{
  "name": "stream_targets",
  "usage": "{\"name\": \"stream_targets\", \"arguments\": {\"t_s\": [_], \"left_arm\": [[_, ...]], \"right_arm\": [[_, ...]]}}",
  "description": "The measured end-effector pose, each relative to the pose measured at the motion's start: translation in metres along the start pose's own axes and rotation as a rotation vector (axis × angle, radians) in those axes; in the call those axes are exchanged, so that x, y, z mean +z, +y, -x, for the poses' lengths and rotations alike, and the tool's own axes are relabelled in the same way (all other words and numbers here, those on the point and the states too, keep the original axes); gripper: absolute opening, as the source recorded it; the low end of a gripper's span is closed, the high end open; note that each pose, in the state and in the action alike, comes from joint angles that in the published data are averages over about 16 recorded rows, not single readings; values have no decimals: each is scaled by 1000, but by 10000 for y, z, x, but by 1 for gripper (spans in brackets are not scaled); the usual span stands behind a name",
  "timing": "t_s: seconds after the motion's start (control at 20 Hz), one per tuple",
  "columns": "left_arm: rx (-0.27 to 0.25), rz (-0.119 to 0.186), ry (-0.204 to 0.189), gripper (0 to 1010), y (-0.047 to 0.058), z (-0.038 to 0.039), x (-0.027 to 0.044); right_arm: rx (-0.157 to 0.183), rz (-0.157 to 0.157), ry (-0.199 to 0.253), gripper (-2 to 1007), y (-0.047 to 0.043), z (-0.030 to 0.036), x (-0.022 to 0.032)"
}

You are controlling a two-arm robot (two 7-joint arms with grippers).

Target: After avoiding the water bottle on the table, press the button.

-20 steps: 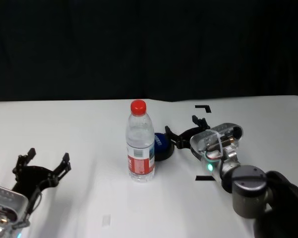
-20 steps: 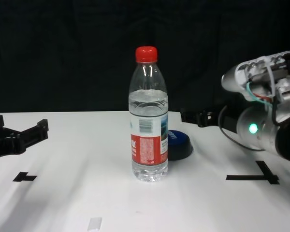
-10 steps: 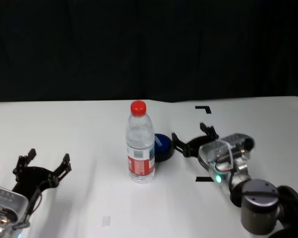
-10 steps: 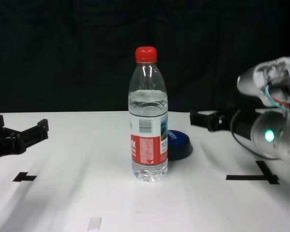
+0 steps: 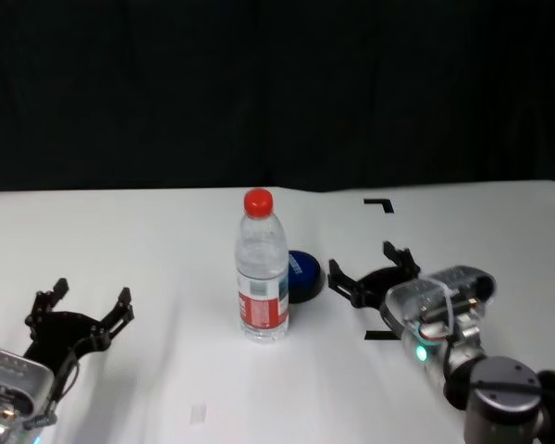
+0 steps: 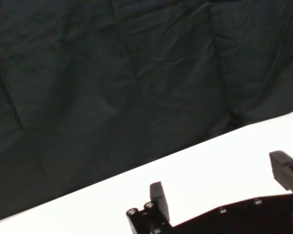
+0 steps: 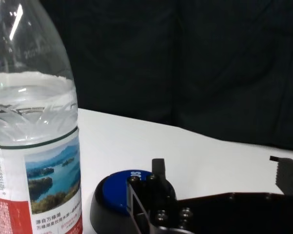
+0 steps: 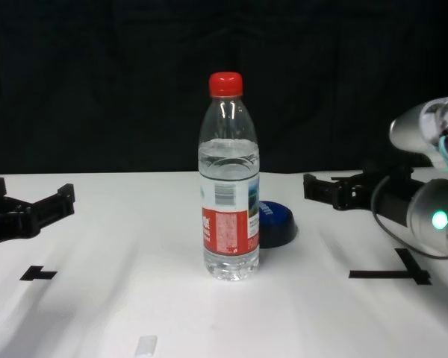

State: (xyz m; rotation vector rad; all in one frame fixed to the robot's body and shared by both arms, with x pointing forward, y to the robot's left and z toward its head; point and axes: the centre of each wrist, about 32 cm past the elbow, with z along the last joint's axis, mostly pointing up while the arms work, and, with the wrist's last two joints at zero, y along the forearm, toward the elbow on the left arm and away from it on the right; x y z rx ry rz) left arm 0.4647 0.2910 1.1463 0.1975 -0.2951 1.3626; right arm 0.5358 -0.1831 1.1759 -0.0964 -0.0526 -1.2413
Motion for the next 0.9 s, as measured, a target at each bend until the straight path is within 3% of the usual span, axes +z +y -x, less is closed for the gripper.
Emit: {"name": "stream_targets", "arguments": {"t_s": [0.45,0.9], "left_arm": [[0,0,0,1009,0,0,0],[0,0,0,1009,0,0,0]], "right_arm": [[12,17,22,1002,-210,53,-39],[20,29,30,1002,-290,81,-65]]}}
